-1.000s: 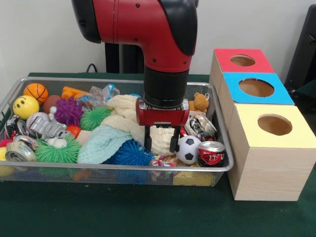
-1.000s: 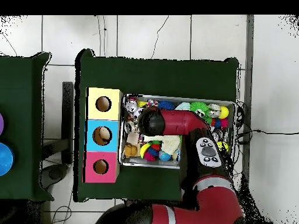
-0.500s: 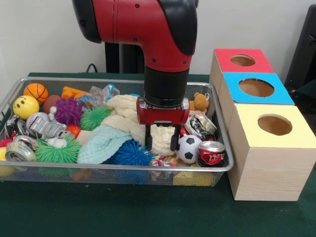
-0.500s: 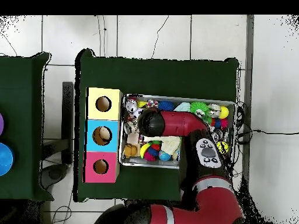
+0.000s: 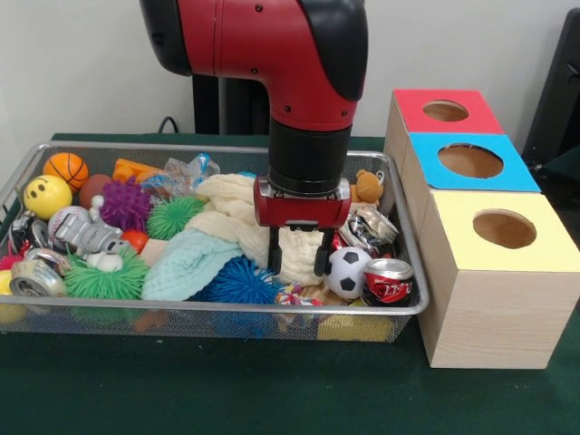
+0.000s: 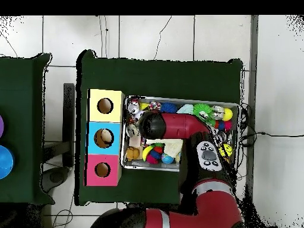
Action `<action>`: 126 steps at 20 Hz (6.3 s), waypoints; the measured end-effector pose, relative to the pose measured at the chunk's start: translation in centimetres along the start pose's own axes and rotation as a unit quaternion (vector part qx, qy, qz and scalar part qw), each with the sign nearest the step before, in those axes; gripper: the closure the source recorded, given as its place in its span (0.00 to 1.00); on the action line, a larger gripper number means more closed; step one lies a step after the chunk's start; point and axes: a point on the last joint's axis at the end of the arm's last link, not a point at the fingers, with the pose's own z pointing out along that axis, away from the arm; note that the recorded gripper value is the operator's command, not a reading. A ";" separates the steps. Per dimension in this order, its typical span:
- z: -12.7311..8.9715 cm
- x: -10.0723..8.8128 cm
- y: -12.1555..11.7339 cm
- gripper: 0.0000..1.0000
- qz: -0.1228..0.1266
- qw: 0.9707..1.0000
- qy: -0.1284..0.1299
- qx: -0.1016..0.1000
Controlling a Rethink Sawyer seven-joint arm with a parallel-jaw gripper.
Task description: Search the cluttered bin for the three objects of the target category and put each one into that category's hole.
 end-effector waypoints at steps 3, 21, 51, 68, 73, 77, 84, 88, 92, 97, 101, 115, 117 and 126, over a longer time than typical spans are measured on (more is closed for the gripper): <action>0.1 -0.1 -0.1 0.00 0.004 1.000 0.000 -0.001; -0.6 -3.2 2.1 0.00 0.020 0.999 -0.023 -0.018; 0.3 -5.3 2.0 0.00 0.025 0.999 -0.038 -0.019; -5.0 -7.0 -0.9 0.00 0.034 0.998 -0.059 0.000; -6.2 -7.5 -4.9 0.00 0.059 0.996 -0.063 0.008; -5.9 -7.2 -6.7 0.00 0.069 0.996 -0.061 0.011; -3.6 -5.6 -5.9 0.00 0.046 0.997 -0.052 0.020; -1.8 -5.0 -3.9 0.00 0.033 0.998 -0.055 0.017; 0.3 -3.9 -1.6 0.00 0.022 0.998 -0.053 0.005; 1.5 -2.9 -0.1 0.00 0.017 0.999 -0.044 -0.004; 2.3 -2.2 0.7 0.00 0.014 0.999 -0.041 -0.009; 3.4 -2.3 0.8 0.00 0.015 0.998 -0.062 -0.008; 3.4 -2.3 0.8 0.00 0.015 0.998 -0.062 -0.008; 3.4 -2.2 0.9 0.00 0.010 0.998 -0.069 -0.003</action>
